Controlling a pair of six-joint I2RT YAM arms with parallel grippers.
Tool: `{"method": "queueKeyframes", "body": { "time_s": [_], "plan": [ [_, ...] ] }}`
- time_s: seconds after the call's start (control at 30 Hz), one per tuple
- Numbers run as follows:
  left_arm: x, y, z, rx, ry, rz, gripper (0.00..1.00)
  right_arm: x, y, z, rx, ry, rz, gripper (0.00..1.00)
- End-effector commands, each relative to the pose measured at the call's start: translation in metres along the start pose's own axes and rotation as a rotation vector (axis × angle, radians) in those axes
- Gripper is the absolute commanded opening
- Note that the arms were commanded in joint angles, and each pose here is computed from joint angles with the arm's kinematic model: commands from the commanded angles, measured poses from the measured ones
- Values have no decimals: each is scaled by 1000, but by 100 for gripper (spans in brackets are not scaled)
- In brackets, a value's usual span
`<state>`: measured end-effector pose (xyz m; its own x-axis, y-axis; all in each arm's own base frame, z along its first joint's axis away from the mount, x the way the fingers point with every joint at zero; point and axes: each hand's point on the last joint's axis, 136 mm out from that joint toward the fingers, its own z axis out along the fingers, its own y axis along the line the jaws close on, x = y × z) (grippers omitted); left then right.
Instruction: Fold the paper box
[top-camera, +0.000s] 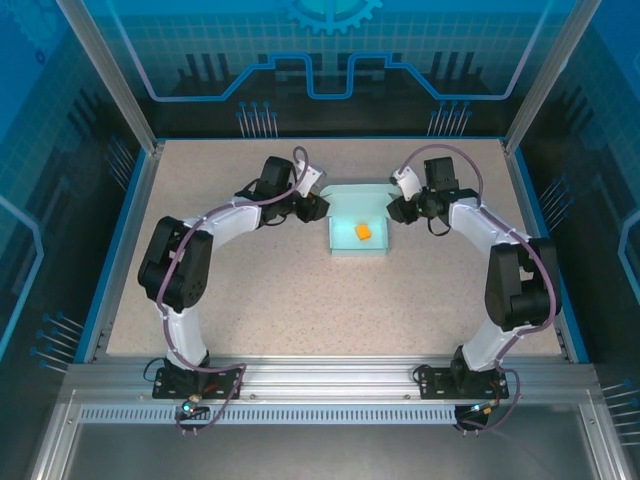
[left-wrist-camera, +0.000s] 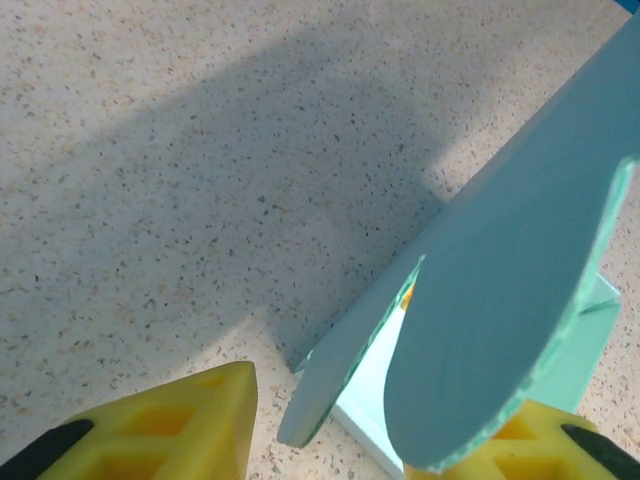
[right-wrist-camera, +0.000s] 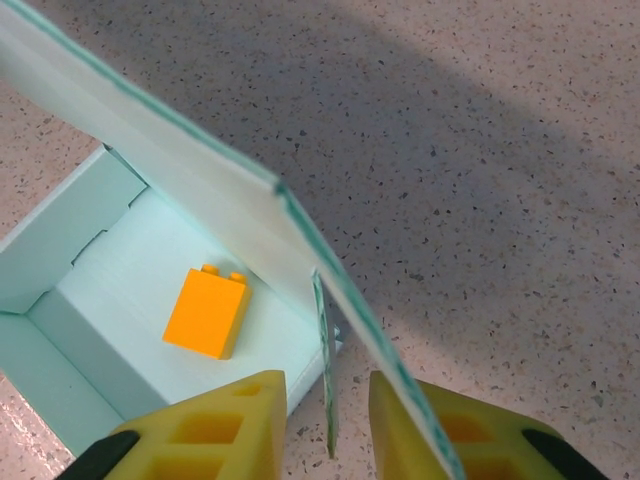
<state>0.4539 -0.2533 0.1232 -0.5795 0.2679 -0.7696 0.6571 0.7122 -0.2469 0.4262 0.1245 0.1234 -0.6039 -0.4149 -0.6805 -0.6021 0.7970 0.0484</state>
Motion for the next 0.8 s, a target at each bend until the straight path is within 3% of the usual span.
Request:
{"method": "queueKeyframes", "body": {
  "time_s": [0.0, 0.33, 0.77],
  "plan": [
    [-6, -5, 2, 26, 2, 26, 38, -6, 1, 0, -22, -5, -2, 26],
    [-8, -7, 4, 31, -1, 25, 26, -8, 3, -1, -29, -12, 0, 15],
    [-7, -10, 6, 40, 27, 43, 19, -8, 6, 0, -37, -2, -8, 8]
  ]
}}
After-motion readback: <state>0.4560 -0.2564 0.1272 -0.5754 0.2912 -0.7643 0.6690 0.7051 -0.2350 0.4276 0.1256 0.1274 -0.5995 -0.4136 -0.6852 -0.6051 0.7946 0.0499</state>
